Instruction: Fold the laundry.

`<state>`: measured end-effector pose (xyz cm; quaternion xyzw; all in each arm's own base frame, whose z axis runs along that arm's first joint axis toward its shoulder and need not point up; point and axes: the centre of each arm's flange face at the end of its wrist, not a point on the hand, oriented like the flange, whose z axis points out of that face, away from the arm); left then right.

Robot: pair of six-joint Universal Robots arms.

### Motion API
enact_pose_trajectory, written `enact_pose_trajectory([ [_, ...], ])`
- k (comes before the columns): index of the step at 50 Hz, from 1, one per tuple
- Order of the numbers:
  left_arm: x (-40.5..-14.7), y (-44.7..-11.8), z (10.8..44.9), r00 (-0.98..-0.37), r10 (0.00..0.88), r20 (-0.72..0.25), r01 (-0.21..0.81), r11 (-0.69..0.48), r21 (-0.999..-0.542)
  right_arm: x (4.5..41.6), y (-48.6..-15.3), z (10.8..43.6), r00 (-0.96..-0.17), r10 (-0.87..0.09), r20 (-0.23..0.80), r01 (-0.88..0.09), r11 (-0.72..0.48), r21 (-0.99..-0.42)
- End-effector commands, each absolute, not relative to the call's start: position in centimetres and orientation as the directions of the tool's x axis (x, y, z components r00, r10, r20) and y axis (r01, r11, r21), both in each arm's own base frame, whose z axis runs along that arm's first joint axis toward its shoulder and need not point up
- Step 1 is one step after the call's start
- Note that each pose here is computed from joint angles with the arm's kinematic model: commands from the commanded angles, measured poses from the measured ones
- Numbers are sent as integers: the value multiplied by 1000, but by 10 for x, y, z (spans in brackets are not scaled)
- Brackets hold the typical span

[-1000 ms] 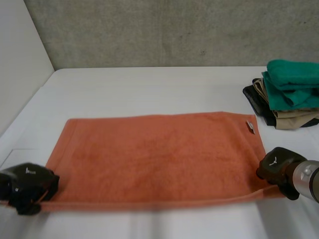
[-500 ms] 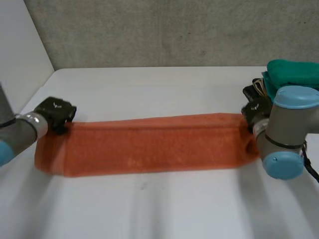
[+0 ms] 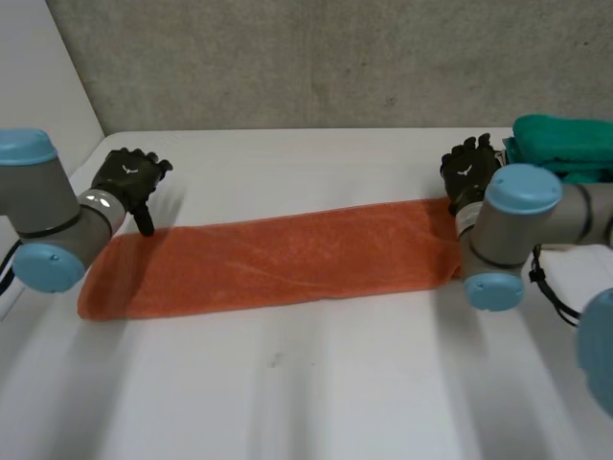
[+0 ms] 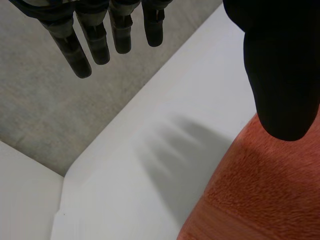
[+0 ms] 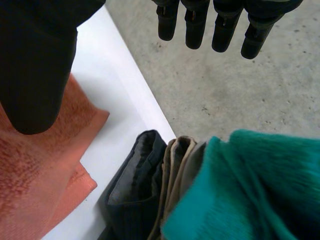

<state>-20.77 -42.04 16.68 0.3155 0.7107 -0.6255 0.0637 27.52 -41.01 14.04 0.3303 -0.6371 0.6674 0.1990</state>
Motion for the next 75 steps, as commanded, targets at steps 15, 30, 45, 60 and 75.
enact_pose_trajectory([
  [15, -179, -348, 196, -835, 407, -370, 386, -47, -921, 205, -350, 153, -825, -452, 339, -490, 274, -827],
  [30, -188, -339, 177, -827, 444, -344, 383, -3, -924, 172, -381, 123, -844, -196, 500, -536, 271, -799],
  [45, -176, -324, 204, -859, 401, -317, 338, -19, -941, 66, -380, 162, -573, -158, 804, -799, 325, -506],
  [60, -174, -312, 211, -877, 402, -263, 287, -1, -958, 291, -305, 220, -442, -130, 888, -725, -531, -439],
  [75, -187, -295, 207, -859, 445, -252, 287, 11, -958, 417, -163, 107, -76, -478, 875, -418, -781, -463],
])
